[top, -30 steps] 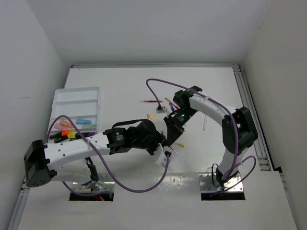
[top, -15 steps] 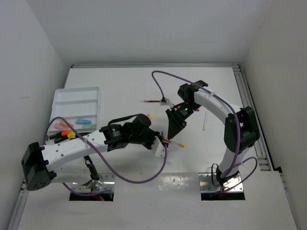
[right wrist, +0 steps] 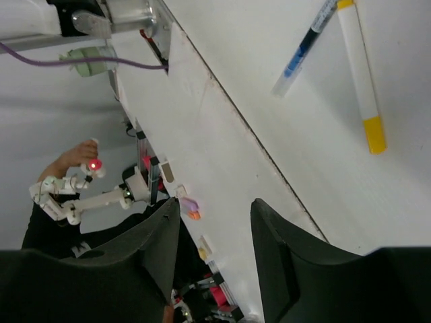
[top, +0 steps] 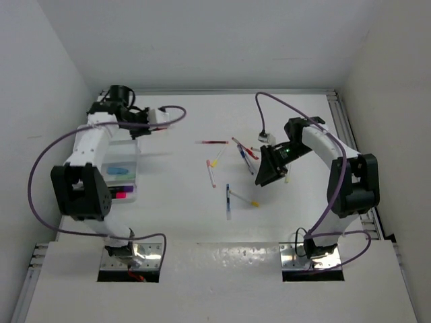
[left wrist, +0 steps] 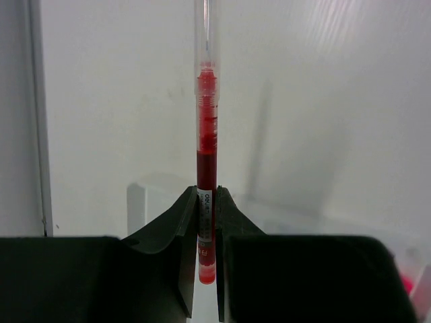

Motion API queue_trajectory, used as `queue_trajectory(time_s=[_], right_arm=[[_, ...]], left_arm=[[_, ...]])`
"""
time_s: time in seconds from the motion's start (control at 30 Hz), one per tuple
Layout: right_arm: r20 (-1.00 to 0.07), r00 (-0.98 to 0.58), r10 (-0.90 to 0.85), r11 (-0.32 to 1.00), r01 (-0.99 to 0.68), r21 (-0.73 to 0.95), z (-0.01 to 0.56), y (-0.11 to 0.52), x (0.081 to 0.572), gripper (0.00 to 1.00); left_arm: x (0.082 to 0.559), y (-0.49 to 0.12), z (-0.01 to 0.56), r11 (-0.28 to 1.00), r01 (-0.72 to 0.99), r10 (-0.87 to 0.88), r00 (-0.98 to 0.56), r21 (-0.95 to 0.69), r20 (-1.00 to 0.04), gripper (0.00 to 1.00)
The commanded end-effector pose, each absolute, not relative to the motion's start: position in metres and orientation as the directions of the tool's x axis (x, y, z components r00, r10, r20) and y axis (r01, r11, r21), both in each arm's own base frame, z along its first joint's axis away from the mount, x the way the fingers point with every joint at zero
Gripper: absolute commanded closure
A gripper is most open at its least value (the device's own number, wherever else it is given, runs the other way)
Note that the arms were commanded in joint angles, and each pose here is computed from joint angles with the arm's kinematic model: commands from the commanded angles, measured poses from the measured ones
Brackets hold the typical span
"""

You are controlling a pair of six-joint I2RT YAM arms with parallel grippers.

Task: Sort the stationery into containers
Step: Place the stationery into the container

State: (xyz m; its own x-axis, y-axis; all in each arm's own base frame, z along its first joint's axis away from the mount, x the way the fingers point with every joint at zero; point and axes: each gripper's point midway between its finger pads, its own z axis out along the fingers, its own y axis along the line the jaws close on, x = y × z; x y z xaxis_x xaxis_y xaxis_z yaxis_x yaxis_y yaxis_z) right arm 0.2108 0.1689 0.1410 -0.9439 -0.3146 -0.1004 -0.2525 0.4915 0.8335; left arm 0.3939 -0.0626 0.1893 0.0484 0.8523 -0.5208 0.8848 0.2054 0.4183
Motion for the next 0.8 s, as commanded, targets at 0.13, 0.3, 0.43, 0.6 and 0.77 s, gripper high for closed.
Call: queue_trajectory(time_s=[0.13,0.3,0.43,0.6,0.77], right_arm=[[-0.162,-0.931,-0.326,0.515,-0.319,0.795,0.132,0.167,0.204,0.55],[-0.161,-0.93,-0.33,0.537,-0.325,0.778,0.119,0.164,0.203,0.56],[-0.149,-0.932,-0.331,0.549,-0.318,0.773,0.113,0.162,0.204,0.56],[-0.146,-0.925,-0.352,0.565,-0.334,0.755,0.108,0.158,0.201,0.55],[-0.147,-0.922,-0.359,0.572,-0.342,0.745,0.105,0.156,0.201,0.55]], left_arm=[[0.411,0.06,0.14,0.047,0.945,0.946,0.063,0.325,-0.319,1.0],[0.418,0.1,0.117,-0.021,0.932,0.977,0.097,0.362,-0.191,1.0],[0.424,0.124,0.106,-0.004,0.939,0.984,0.065,0.345,-0.165,1.0],[0.419,0.152,0.087,-0.017,0.949,0.992,0.056,0.314,-0.113,1.0],[0.419,0.182,0.079,0.021,0.945,0.997,0.007,0.327,-0.082,1.0]])
